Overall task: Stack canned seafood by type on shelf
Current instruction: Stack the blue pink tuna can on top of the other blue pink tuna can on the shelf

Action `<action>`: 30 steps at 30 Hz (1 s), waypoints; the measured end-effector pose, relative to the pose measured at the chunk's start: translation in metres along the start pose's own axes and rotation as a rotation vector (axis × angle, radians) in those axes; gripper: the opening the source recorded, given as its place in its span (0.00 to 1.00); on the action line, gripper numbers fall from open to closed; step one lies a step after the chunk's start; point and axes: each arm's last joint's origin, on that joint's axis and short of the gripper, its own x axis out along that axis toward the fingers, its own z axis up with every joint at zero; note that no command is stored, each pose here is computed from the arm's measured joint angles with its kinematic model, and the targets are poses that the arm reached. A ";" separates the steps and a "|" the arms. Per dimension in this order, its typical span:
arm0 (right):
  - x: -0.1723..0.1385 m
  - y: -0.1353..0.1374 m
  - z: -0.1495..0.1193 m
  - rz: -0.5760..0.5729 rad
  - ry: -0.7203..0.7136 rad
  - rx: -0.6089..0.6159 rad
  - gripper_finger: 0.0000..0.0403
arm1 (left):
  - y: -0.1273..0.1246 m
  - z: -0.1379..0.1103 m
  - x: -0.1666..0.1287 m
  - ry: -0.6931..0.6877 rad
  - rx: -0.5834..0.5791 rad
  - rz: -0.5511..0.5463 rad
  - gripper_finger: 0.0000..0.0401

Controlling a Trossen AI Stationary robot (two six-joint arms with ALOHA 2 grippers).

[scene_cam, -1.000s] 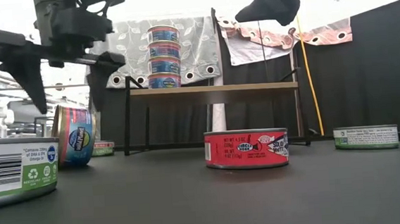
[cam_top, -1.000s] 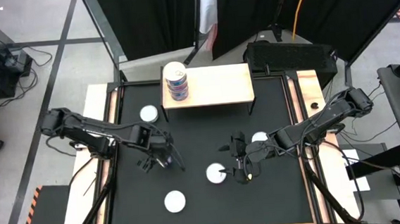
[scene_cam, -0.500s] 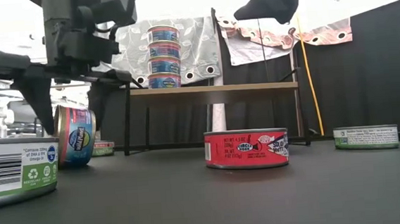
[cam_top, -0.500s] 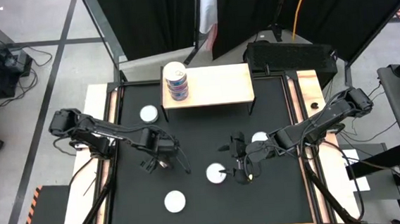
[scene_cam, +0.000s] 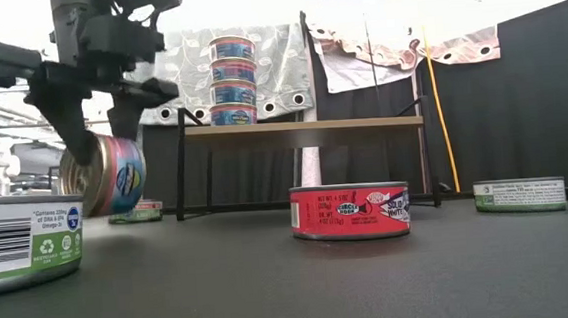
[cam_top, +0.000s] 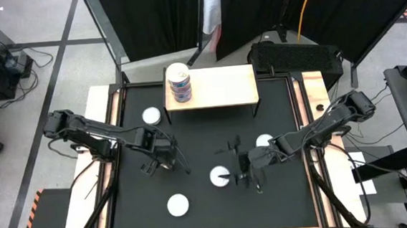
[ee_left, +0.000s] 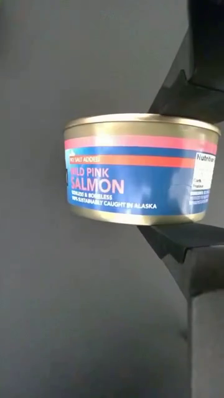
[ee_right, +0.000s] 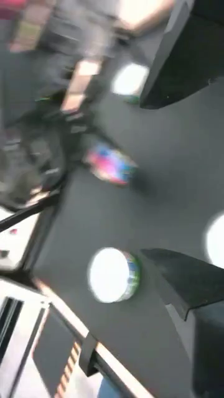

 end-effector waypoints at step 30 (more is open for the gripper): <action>0.135 0.066 0.085 -0.609 0.282 -1.772 0.93 | -0.019 -0.006 -0.175 -0.680 -0.700 -0.555 0.51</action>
